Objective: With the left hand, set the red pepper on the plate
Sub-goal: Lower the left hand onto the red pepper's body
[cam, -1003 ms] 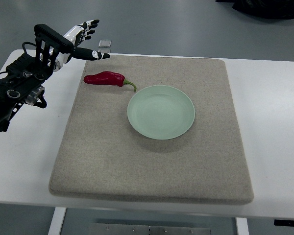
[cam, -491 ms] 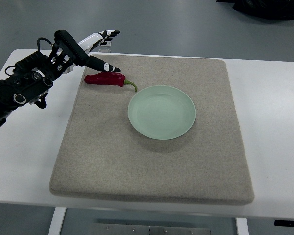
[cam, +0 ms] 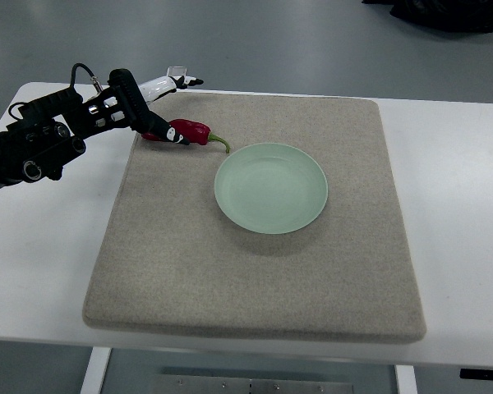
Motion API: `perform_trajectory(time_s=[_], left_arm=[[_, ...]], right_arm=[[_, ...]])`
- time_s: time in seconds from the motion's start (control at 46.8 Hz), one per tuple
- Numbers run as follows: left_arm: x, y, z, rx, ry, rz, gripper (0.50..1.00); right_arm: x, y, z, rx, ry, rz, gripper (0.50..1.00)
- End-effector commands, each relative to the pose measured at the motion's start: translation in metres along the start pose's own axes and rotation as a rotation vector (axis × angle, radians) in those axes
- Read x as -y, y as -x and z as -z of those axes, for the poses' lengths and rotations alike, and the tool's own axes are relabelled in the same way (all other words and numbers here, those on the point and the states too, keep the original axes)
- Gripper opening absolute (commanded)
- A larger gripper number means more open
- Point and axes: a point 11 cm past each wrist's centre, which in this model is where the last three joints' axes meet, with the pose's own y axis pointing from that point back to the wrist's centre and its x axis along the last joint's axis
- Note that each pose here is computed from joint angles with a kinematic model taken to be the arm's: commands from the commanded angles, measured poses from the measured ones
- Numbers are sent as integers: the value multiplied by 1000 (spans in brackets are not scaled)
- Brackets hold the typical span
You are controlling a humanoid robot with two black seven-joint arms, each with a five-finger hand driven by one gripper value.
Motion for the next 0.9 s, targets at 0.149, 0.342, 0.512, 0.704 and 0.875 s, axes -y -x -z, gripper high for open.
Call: perform_trajectory(time_s=[0.149,0.342,0.512,0.704,0.875], left_arm=[[-6,-16,12,46,-44,-16,947],[-6,-18,12,51,-45,-18,930],[-6,-15,15,73,-54,-1,896],[-5,-12,17,112,-67,14,889],[-5,-11,17,120,-65,17,889]], right_arm=[[0,0,0,0,0,0,932],[0,0,0,-2,0,0,932],[0,0,0,0,0,0,932],[0,0,0,0,0,0,932],[0,0,0,0,0,0,932]])
